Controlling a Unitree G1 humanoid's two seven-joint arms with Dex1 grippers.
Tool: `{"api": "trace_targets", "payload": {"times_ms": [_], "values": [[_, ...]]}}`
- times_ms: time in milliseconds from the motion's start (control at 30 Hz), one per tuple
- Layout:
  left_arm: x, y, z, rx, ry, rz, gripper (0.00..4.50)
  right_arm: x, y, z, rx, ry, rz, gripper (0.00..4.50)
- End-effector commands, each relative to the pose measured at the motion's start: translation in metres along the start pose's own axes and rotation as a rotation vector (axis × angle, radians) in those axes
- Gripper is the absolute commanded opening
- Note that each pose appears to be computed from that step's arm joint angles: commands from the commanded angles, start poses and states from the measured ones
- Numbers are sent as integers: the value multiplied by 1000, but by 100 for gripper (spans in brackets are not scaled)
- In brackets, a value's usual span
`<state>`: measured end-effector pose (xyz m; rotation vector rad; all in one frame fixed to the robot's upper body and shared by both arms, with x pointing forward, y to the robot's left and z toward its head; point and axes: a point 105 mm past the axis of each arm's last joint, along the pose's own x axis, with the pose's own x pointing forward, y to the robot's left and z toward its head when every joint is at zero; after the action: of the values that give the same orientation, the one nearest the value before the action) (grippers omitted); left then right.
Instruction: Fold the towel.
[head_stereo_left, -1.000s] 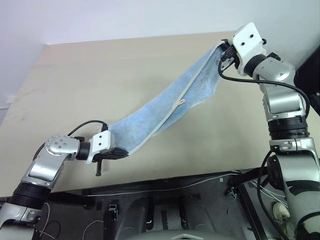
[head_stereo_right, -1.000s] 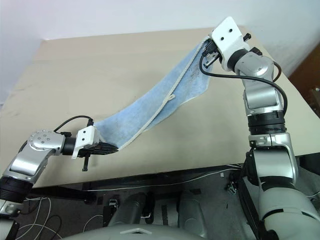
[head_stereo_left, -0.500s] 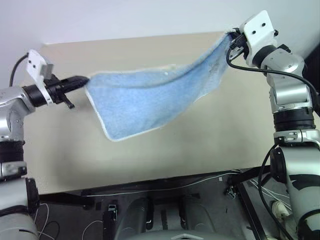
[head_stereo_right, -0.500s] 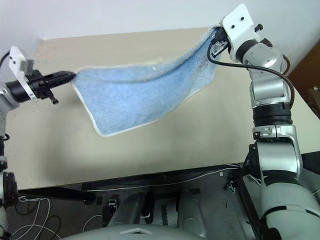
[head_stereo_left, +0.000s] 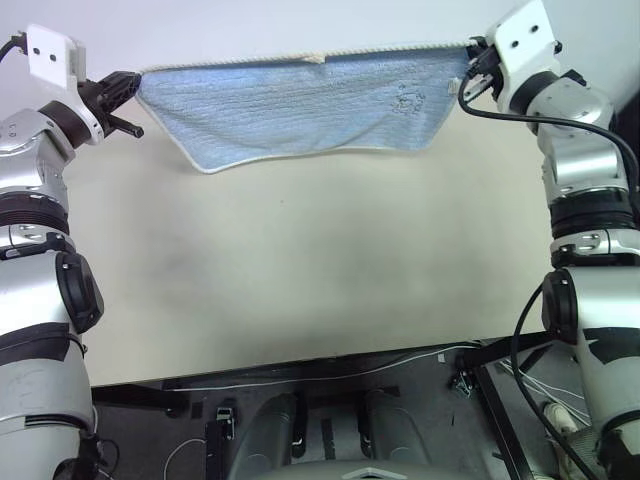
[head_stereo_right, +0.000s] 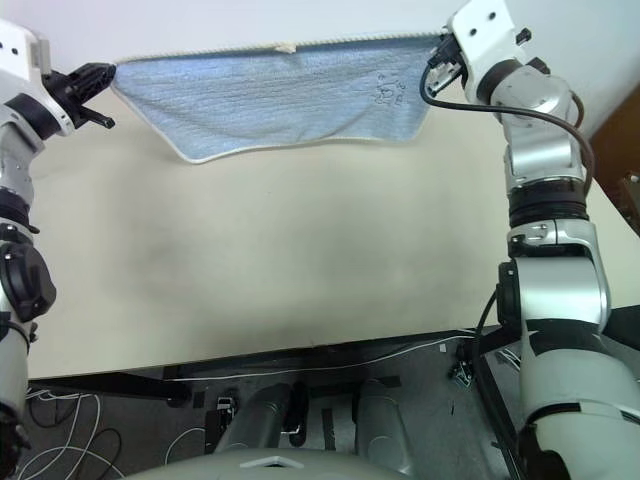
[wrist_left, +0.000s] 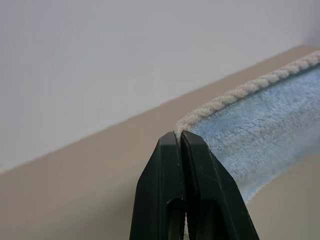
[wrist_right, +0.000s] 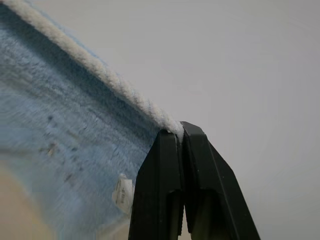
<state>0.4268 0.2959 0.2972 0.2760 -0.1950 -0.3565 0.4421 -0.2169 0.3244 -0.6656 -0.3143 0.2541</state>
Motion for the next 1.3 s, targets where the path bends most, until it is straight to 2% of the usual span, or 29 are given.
{"api": "trace_targets", "payload": {"times_ms": [33,200,267,533,700,833,1000,1200,1300], "values": [[-15,-6,-3,27,-4,-133,6,-21,-10,-2,-39,-20,10,0],[-46,-14,-38,60,103,-271,6,-47,5,-17,0,17,93,0],[-60,-13,-44,46,127,-304,6,-59,14,-18,29,24,154,0],[-104,-20,-60,6,209,-409,6,-101,44,-20,197,75,360,0],[-133,-40,-74,-39,294,-504,6,-141,76,-26,287,190,638,0],[-150,-50,-82,-57,351,-524,6,-169,89,-34,278,303,770,0],[-168,-59,-87,-92,408,-539,6,-194,99,-32,306,367,884,0],[-202,-76,-94,-100,584,-649,6,-215,115,-37,313,435,984,0],[-222,-78,-94,-139,648,-660,6,-230,121,-40,385,470,1024,0]]}}
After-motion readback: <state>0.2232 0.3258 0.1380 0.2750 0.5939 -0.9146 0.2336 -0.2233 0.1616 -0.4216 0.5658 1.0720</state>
